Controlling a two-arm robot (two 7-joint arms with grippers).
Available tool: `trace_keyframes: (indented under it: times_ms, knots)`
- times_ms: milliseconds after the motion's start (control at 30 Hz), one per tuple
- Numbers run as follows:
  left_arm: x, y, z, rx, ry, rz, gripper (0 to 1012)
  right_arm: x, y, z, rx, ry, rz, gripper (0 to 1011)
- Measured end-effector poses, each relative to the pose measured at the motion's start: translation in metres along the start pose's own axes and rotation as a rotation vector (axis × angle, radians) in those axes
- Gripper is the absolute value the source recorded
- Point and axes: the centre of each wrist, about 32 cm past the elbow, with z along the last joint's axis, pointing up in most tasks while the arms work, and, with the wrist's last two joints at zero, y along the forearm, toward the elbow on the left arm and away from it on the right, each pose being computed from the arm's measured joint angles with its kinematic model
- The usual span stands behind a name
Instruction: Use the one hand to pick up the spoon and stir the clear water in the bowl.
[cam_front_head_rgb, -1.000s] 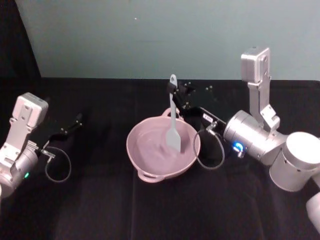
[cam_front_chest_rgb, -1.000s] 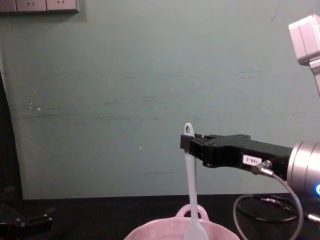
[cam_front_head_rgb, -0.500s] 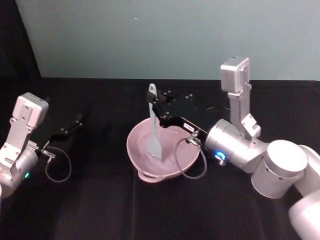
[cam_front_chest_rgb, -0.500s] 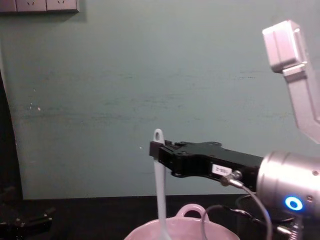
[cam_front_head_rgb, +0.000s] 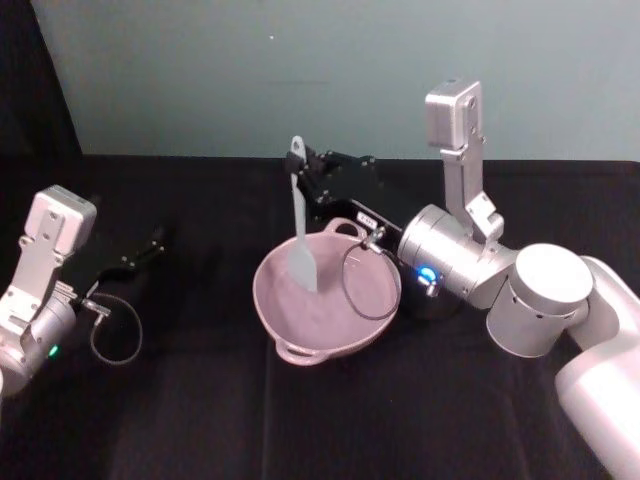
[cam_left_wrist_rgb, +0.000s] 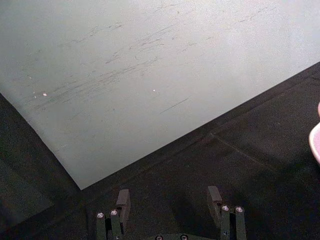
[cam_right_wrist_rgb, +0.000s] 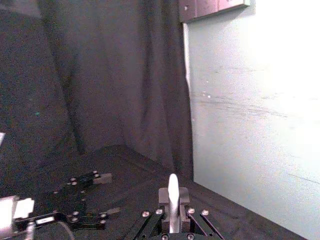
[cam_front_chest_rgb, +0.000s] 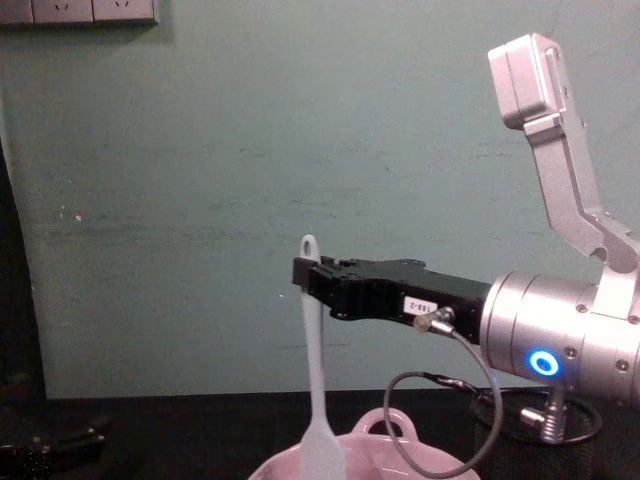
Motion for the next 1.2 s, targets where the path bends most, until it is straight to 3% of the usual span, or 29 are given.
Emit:
trace_keyframes:
  times_ms: [333,633,933,1033,1200]
  knots:
    - [0.0000,0.0000,0.0000,0.000,0.000,0.000,1011,0.017,-0.011,-0.001,-0.010,-0.002,-0.057,112]
    - [0.0000,0.0000,0.0000,0.000,0.000,0.000,1011,0.008,-0.032,0.000,0.002,-0.006,-0.064,112]
    - [0.0000,0.0000,0.0000,0.000,0.000,0.000,1011,0.000,-0.043,0.002,0.015,-0.003,-0.056,112]
    - [0.0000,0.0000,0.0000,0.000,0.000,0.000,1011,0.000,-0.044,0.008,0.037,0.010,-0.053,112]
    - [0.0000,0.0000,0.0000,0.000,0.000,0.000,1011,0.006,-0.045,0.031,0.076,0.030,-0.015,112]
